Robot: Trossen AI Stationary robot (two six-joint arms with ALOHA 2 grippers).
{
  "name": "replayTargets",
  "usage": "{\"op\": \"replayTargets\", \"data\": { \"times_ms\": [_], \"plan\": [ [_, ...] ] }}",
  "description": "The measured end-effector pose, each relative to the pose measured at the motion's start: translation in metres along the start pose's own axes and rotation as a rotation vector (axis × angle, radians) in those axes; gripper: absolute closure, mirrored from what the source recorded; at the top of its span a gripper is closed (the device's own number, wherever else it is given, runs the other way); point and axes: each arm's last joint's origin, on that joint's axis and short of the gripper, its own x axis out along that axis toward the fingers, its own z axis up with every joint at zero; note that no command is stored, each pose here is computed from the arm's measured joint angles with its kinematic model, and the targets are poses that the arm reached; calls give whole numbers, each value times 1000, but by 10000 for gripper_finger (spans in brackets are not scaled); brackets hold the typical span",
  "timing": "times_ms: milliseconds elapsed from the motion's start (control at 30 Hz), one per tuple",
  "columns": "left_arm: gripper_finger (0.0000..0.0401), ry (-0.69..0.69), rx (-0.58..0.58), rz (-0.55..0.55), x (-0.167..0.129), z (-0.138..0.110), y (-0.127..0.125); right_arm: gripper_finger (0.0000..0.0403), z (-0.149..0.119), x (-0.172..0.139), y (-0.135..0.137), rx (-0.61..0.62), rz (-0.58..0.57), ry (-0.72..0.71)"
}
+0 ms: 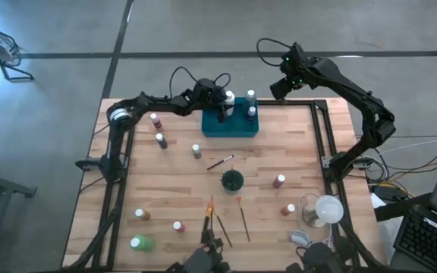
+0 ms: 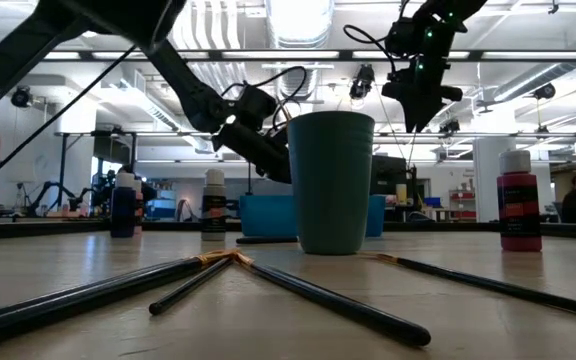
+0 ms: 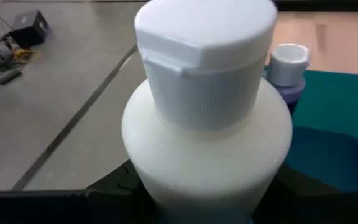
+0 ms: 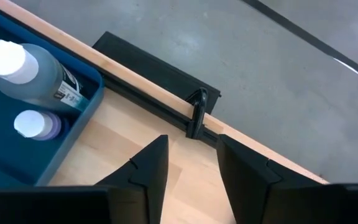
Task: Pick & Place Paint Supplies
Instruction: Put the white paint bottle into the blue bin
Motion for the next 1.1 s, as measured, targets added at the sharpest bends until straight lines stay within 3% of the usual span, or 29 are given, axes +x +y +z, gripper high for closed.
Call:
{"op": "replayTargets", "data": {
  "times_ms": [200, 567, 1100],
  "plan": [
    [215, 11, -14, 14, 4, -6, 2, 275, 0, 0, 0, -9, 0, 0],
    [213, 1, -42, 19, 8, -10, 3, 244, 0, 0, 0, -14, 0, 0],
    [158, 8, -38, 37, 8, -9, 0, 239, 0, 0, 0, -26, 0, -1]
  ]
}}
